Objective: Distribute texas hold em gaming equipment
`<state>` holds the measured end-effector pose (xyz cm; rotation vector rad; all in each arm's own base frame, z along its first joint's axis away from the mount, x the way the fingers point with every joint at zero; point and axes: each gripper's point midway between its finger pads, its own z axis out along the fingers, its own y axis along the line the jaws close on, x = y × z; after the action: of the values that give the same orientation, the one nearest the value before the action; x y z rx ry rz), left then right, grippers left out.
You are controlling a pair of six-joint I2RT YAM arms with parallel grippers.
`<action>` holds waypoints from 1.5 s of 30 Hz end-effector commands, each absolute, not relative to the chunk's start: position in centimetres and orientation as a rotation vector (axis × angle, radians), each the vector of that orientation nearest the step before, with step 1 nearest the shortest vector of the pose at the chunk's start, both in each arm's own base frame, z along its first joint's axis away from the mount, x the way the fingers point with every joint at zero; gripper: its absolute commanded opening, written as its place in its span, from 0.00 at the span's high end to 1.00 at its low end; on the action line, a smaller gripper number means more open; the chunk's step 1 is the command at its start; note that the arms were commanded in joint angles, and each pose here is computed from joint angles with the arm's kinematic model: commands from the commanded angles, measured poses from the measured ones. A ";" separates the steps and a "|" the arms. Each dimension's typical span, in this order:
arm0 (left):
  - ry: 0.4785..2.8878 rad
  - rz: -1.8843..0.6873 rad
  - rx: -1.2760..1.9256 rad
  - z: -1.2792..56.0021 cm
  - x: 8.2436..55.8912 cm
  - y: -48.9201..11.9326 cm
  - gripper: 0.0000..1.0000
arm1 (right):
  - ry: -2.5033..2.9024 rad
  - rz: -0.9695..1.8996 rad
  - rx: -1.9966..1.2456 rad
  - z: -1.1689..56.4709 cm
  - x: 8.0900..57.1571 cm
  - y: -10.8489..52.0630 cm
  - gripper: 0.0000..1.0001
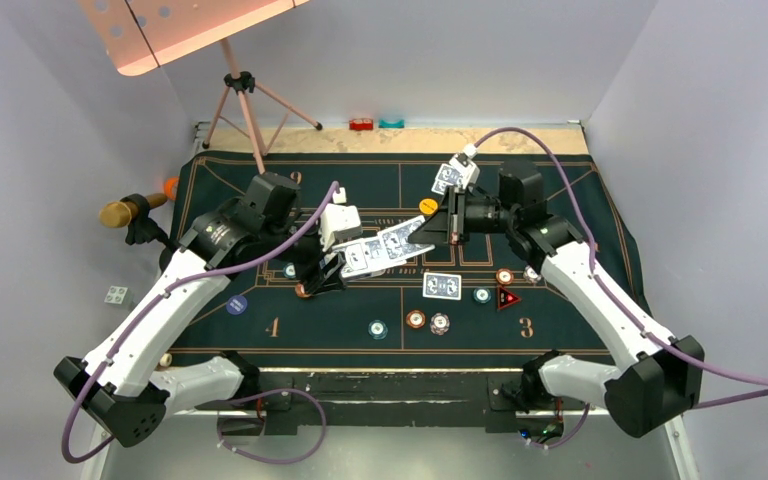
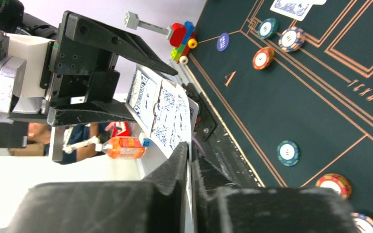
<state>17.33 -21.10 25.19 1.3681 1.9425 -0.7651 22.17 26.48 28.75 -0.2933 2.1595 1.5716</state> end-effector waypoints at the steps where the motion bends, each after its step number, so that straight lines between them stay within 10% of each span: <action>1: 1.837 -0.783 1.341 28.0 17.6 -21.6 1.00 | 2.104 1.464 -0.315 30.8 22.8 24.7 1.00; 38: 1.837 -0.961 1.308 28.1 15.6 -22.5 1.00 | 2.574 0.680 0.341 5.2 30.2 15.3 1.00; 45: 1.841 -0.928 1.313 27.7 15.8 -22.3 1.00 | 2.655 0.472 0.400 3.7 28.8 12.7 0.61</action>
<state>15.50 -22.13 26.70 1.3168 1.9077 -0.9397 28.38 14.69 3.24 0.3936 2.6662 0.6363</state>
